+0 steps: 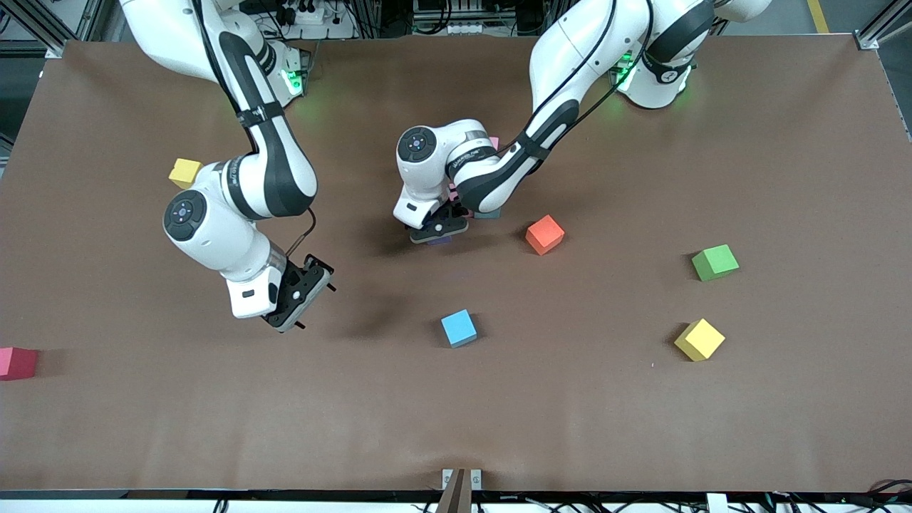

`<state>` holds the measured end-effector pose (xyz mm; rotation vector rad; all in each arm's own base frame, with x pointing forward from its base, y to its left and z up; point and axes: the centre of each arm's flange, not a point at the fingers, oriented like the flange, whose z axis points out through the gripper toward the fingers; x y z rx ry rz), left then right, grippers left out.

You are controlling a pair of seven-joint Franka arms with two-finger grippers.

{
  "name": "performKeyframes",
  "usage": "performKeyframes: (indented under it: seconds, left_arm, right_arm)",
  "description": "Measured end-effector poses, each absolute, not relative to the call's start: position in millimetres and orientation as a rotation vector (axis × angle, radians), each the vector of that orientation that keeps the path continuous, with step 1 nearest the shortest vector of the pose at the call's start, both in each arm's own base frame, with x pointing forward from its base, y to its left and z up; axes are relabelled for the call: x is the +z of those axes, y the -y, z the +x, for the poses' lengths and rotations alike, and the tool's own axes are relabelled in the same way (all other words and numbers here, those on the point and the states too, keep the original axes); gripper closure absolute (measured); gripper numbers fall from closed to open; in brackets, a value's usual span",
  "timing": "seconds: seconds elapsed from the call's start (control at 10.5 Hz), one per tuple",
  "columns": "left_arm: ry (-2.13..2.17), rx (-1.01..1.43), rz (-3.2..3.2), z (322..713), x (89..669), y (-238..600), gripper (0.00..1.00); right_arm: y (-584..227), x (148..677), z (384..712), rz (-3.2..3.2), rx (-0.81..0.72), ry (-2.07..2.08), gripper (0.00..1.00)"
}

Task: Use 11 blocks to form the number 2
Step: 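Lower the blue-violet cube below the pink cube with the left gripper, then release the blue-violet cube with the left gripper while the right gripper reaches cyan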

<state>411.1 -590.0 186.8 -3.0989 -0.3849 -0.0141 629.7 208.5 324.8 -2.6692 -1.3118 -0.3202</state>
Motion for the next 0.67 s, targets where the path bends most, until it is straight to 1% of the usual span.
performKeyframes:
  seconds: [0.48,0.67]
  left_arm:
    - [0.410,-0.043,-3.097,415.8,208.9,590.8,0.00]
    - [0.433,-0.058,-3.080,419.3,224.1,588.2,0.00]
  right_arm:
    - [-207.3,333.6,631.2,-2.669,-0.284,1.277,0.00]
    - [-208.2,345.9,632.9,-2.656,-0.228,1.253,0.00]
